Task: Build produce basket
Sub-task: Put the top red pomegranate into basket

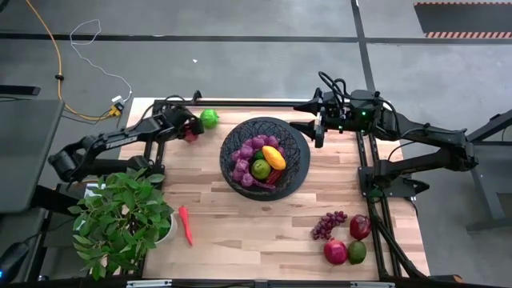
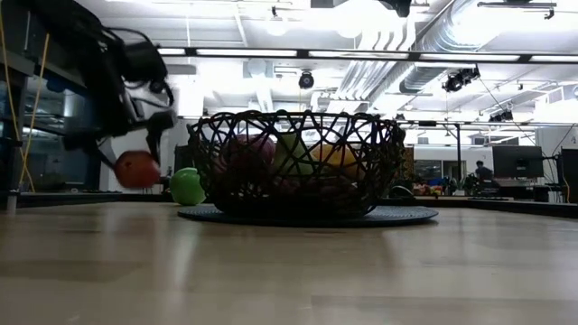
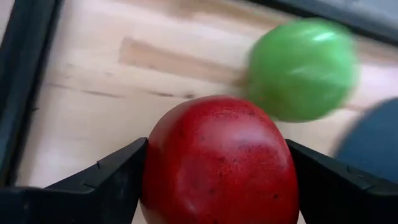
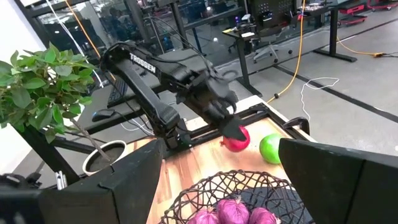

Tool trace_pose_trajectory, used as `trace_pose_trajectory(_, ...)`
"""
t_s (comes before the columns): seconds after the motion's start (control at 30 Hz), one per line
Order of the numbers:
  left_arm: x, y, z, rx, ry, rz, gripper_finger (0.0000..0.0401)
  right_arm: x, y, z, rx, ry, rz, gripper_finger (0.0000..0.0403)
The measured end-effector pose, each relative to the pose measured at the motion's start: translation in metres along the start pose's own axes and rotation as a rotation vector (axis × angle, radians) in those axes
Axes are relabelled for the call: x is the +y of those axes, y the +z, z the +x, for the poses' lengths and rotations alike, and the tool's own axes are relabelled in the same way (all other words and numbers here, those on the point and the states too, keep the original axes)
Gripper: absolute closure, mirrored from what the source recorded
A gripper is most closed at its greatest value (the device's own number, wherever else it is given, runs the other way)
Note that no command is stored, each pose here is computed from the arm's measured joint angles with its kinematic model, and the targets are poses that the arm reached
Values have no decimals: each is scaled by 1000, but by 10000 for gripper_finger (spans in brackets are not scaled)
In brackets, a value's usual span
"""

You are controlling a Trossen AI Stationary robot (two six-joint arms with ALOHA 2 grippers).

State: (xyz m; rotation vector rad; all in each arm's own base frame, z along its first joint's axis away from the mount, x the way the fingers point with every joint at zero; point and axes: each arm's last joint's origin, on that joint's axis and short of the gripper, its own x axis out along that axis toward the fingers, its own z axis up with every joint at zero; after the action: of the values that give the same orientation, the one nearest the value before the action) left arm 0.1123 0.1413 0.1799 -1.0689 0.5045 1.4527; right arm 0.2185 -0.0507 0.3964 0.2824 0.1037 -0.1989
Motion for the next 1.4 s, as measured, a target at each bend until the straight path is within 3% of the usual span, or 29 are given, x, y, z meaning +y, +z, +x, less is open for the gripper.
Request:
trace_pose_trajectory(0.17,2,8,-35,-78,-220,-41,77,0,0,0,-1,0,0,98)
trace_pose_trajectory(0.4,-1,29,-107,-362,-657,-77,77,0,0,0,-1,1,0,98)
trace_pose_trajectory(0.53,-5,37,-135,-442,-801,-62,77,0,0,0,-1,0,0,98)
trace_pose_trajectory(0.73,-34,42,-160,-441,-985,143,77,0,0,0,-2,1,27,98)
trace_pose_trajectory(0.83,-55,43,-172,-463,-1058,323,77,1,2,0,-23,7,32,98)
trace_pose_trajectory(1.0,-84,36,-186,-545,-1094,639,77,2,5,0,-42,38,27,98)
trace_pose_trajectory(1.27,-113,14,-197,-524,-1250,732,76,-3,-13,8,-6,37,0,98)
trace_pose_trajectory(1.4,-124,-2,-191,-509,-1229,807,75,-10,-36,18,-15,47,64,98)
